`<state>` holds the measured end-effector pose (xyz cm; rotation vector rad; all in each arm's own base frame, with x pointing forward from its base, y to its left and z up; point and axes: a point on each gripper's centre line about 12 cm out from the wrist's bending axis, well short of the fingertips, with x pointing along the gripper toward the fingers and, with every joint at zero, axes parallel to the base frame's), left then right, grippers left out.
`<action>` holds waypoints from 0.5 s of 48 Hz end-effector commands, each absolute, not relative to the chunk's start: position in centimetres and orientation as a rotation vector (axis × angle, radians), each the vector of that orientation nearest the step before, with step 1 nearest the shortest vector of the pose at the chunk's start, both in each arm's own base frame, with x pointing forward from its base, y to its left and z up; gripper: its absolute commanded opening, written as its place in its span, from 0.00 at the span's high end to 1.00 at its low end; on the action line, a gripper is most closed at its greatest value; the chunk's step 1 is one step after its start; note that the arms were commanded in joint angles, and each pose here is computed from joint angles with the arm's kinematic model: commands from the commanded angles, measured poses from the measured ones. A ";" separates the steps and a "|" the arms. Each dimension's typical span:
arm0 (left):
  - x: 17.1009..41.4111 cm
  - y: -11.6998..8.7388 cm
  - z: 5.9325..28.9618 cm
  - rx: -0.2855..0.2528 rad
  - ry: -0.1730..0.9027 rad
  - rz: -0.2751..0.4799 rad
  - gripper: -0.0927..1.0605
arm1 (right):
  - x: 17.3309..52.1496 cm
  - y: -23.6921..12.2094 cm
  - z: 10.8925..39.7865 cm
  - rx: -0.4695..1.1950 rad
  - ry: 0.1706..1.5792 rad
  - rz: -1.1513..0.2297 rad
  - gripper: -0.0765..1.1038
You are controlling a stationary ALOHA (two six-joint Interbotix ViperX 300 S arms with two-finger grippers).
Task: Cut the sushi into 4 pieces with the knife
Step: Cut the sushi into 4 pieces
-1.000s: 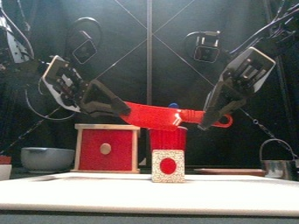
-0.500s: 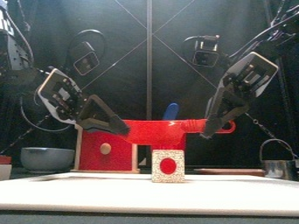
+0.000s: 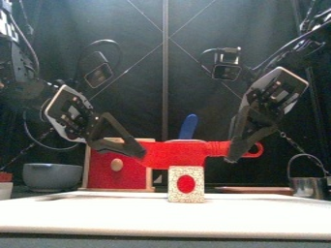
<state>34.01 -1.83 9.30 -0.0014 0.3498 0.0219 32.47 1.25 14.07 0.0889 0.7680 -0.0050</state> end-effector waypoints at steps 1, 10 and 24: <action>35.1 -2.1 9.3 -0.009 0.352 0.022 0.85 | 33.6 1.5 15.0 0.100 0.732 -0.002 0.88; 35.3 -2.3 8.5 -0.017 0.392 0.027 0.85 | 33.8 1.5 14.1 0.107 0.758 -0.007 0.88; 35.3 -2.3 6.1 -0.024 0.489 0.041 0.85 | 34.0 1.3 11.4 0.106 0.835 -0.017 0.88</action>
